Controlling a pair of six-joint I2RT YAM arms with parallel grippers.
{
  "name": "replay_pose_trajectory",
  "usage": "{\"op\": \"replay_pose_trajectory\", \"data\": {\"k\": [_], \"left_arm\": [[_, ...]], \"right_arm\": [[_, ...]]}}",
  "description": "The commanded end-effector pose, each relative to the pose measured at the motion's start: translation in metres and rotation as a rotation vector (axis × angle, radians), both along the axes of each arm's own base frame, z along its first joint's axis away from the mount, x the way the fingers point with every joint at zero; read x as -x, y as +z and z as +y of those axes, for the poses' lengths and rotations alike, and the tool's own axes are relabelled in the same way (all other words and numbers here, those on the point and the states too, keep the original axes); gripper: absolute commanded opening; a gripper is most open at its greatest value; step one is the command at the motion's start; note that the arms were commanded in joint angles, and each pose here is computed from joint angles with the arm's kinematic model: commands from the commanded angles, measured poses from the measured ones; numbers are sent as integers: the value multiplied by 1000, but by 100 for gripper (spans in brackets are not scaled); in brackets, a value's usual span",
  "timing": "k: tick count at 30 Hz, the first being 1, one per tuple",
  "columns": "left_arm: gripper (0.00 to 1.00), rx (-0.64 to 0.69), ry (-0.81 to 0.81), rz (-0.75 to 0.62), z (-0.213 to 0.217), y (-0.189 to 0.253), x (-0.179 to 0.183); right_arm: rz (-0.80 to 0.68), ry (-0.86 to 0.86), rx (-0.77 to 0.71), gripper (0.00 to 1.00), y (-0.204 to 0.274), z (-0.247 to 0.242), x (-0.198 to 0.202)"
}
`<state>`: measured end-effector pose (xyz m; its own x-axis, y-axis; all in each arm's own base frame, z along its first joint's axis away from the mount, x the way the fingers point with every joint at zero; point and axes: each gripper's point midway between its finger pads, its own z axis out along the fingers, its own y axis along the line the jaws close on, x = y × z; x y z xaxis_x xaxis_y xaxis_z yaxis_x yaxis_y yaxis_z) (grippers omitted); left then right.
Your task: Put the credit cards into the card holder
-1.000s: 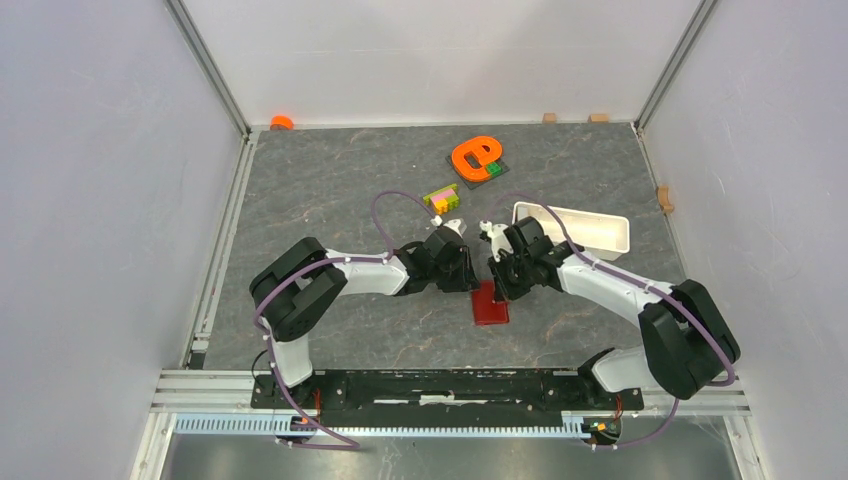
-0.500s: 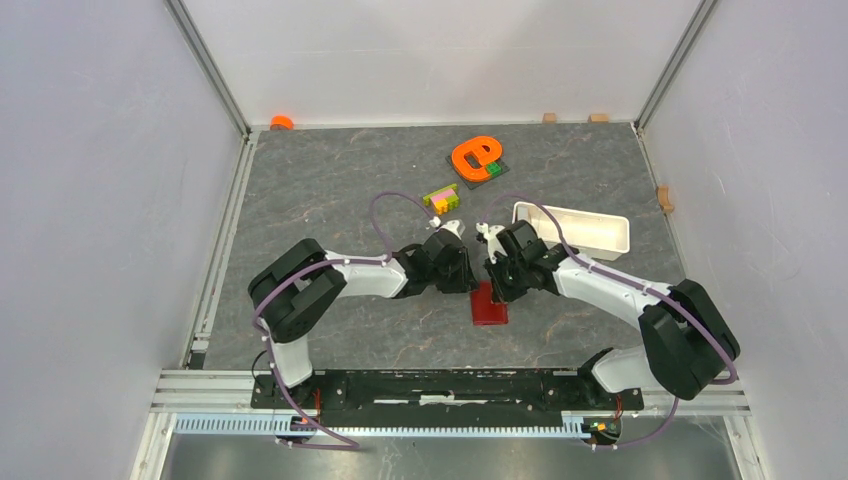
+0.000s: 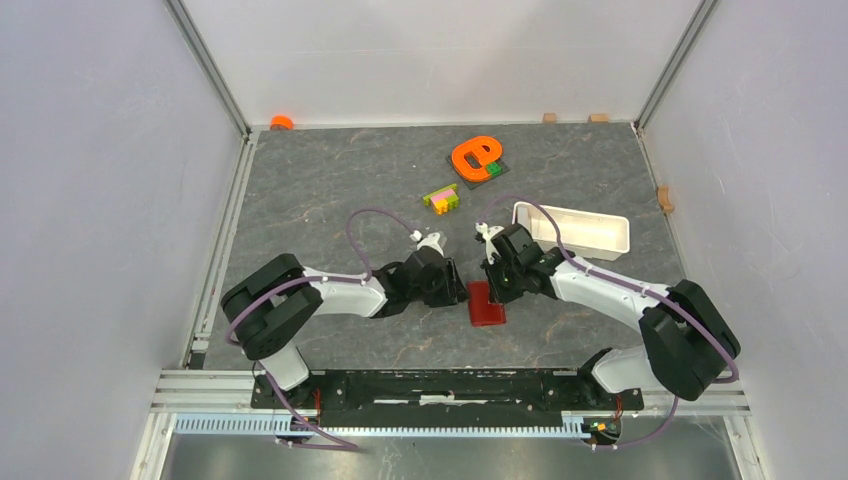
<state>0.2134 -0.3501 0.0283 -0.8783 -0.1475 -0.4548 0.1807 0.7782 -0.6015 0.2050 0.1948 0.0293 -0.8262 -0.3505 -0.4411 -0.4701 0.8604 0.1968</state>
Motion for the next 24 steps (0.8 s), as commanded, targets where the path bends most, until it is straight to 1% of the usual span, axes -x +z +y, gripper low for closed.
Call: {"op": "replay_pose_trajectory", "data": {"k": [1, 5, 8, 11, 15, 19, 24], "left_arm": [[47, 57, 20, 26, -12, -3, 9], [45, 109, -1, 72, -22, -13, 19], [41, 82, -5, 82, -22, -23, 22], [35, 45, -3, 87, -20, -31, 23], [32, 5, -8, 81, -17, -35, 25], [27, -3, -14, 81, -17, -35, 27], [25, -17, -7, 61, -18, -34, 24]], "right_arm": [[33, -23, 58, 0, -17, -11, 11], [26, -10, 48, 0, -14, -7, 13], [18, -3, 33, 0, -11, -1, 14], [12, 5, 27, 0, -11, 3, 14], [16, 10, 23, 0, -12, 8, 16], [13, 12, 23, 0, -12, 12, 17], [9, 24, 31, 0, -11, 18, 18]]}}
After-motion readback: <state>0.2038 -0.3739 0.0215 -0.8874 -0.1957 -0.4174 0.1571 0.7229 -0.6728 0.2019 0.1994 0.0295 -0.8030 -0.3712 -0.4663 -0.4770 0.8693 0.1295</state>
